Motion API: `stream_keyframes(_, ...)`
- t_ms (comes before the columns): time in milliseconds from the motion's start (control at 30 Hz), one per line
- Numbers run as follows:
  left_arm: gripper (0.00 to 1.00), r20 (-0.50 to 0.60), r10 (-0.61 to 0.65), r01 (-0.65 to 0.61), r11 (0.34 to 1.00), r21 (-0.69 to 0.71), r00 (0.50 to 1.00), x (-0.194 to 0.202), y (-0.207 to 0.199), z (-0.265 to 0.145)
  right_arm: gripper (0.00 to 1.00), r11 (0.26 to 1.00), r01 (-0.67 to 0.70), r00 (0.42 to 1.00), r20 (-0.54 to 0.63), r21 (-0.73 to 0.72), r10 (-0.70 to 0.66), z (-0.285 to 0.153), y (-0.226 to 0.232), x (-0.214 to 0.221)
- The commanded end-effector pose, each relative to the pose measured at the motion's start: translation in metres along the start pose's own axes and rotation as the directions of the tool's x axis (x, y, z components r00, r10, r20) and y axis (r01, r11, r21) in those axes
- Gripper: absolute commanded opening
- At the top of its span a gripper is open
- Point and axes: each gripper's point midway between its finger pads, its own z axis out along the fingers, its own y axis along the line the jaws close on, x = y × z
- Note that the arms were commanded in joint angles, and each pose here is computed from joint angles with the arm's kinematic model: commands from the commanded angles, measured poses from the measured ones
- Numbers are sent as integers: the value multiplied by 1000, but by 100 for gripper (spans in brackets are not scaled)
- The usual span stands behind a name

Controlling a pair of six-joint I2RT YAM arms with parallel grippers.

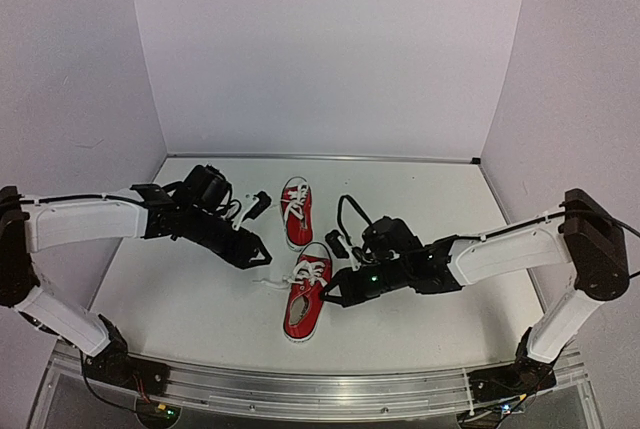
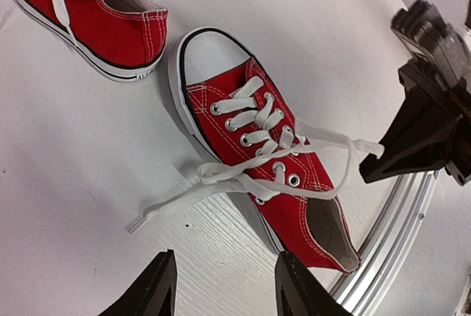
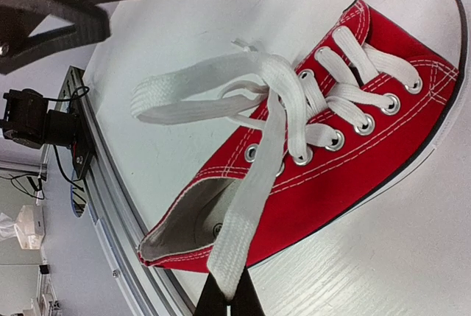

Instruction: Tie the shoes

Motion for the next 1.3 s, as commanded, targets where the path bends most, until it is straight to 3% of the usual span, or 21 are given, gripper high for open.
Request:
stream_keyframes(0,48,72,249,-241,965,-107,966,-2,1,-25,0,1000,2,999,33,15,-2,-11,3,-6)
stream_keyframes(133,47,-94,304,-308,951,-26,948,30,-6,-5,0,1000,-14,1000,21,21,14,-10,1,-1)
stream_keyframes(267,45,-289,366,-398,915,-60,885,60,7,27,0,999,-27,1000,7,43,27,-8,-6,3)
stream_keyframes(367,43,-364,386,-432,900,-53,848,67,13,37,0,997,-47,999,-1,60,47,-6,-14,6)
stream_keyframes(733,44,-308,496,-539,840,-66,812,43,18,54,0,992,-109,994,-14,61,110,-2,-32,6)
stream_keyframes(967,47,-337,494,-543,838,-62,801,42,41,72,0,990,-132,991,-13,48,133,-3,-37,6)
stream_keyframes(1133,43,-369,480,-525,850,-27,796,54,50,84,0,986,-153,988,-19,59,154,0,-48,9)
stream_keyframes(1267,35,-368,475,-513,858,-6,799,63,49,89,0,984,-163,986,-28,74,166,4,-58,12)
